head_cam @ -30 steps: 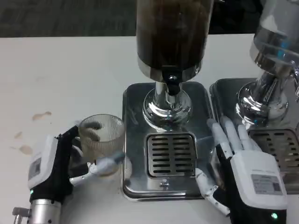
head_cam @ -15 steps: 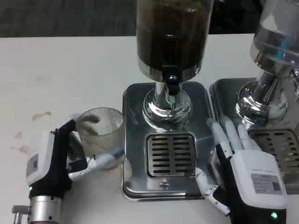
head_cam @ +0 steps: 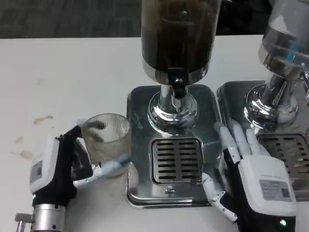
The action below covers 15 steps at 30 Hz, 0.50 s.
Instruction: Grasp the cup under the faucet to collect the drink, then remove the cup.
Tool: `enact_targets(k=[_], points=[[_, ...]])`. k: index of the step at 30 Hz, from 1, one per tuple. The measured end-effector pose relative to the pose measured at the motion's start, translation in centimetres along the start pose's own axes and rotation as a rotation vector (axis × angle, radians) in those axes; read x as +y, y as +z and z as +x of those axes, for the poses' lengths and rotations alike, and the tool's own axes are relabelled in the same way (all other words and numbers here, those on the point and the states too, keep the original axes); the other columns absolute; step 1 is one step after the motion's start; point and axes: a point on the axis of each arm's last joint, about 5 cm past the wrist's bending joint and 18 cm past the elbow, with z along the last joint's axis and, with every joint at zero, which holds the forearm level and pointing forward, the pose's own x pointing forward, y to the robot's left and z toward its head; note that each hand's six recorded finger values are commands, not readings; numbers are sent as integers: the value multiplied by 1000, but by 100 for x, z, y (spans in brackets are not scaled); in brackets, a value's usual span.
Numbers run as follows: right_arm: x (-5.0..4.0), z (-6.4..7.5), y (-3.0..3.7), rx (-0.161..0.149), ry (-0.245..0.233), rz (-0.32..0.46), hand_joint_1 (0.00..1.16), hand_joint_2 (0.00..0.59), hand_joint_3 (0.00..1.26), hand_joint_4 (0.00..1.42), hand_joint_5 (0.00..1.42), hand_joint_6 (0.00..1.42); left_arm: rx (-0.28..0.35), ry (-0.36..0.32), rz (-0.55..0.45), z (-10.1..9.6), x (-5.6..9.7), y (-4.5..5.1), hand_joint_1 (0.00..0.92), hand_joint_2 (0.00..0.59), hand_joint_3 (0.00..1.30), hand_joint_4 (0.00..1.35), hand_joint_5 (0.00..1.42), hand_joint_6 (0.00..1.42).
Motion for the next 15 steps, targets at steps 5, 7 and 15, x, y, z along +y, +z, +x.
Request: enact_targets(k=[5,7,15], points=[[1,3,4,2,-8,3,140,506,74,0,3,163,-43,-16,-5,30,-38,52,613,12,881,1023,1114,1233],[-1,4,1,4,-10,2,140,506,74,0,3,164,-54,-18,-6,38,-44,64,614,10,881,1022,1114,1234],[0,7,6,9,-16,6,140,506,74,0,3,164,-95,-19,-22,103,-83,131,616,8,882,1022,1114,1238]])
